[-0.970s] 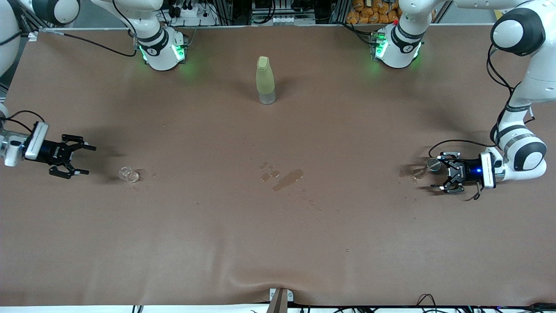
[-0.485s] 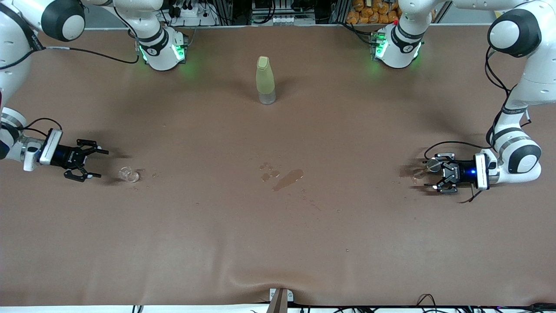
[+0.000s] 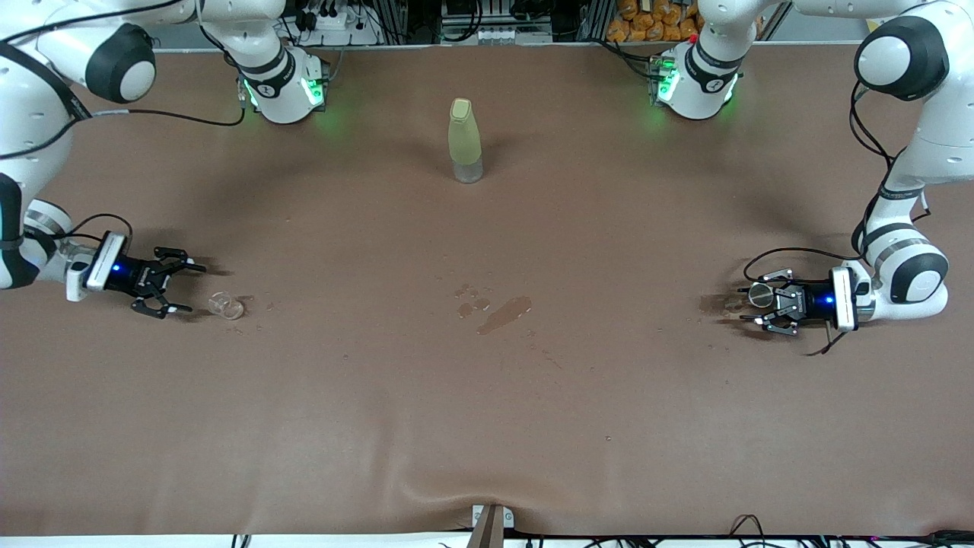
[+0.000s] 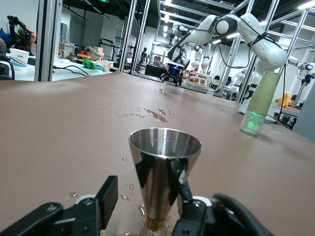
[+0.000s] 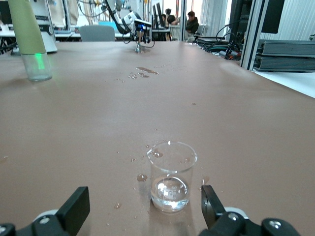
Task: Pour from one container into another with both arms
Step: 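Lift the jigger with the left gripper while the right gripper lifts the beaker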
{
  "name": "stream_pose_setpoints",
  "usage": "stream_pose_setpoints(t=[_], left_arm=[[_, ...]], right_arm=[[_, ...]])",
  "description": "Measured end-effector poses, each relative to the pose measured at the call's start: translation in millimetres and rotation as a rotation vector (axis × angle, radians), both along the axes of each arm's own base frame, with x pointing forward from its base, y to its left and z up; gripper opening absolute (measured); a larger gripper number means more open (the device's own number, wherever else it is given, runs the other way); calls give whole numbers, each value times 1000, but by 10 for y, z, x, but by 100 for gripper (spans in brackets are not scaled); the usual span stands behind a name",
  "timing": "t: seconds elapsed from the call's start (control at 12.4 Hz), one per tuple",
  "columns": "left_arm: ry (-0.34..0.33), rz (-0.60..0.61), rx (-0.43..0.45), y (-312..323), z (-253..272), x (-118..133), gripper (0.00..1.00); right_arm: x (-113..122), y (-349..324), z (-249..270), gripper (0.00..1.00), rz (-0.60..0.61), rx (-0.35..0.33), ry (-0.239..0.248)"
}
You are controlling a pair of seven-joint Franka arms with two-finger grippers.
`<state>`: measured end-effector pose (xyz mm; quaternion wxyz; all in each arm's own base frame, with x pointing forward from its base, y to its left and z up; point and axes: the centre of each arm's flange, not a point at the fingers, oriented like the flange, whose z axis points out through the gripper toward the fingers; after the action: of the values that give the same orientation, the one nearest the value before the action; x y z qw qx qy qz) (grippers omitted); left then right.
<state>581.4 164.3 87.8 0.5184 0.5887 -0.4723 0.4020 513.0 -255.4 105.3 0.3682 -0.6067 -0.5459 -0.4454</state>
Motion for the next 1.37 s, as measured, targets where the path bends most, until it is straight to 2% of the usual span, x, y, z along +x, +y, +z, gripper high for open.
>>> stream_pose_setpoints(t=[0.4,0.49,0.57,0.73,0.89,1.21,1.37], left_arm=[[-23,1,-7,15,-68,-49,54],[-24,2,-8,24,-68,-52,48],[-24,3,-8,29,-68,-54,48],[-22,2,-10,27,-72,-61,30],[-20,1,-13,20,-77,-69,26],[-25,1,-12,29,-45,-39,22],[-42,13,-1,18,80,94,22]], right_arm=[[19,97,-281,100,-12,60,-11],[22,105,-317,100,-18,69,-14],[23,97,-346,100,-30,78,-21],[28,55,-382,100,-55,88,-40],[37,47,-398,100,-64,93,-46],[117,252,-466,100,-56,132,-56],[155,346,-518,100,-58,142,-59]])
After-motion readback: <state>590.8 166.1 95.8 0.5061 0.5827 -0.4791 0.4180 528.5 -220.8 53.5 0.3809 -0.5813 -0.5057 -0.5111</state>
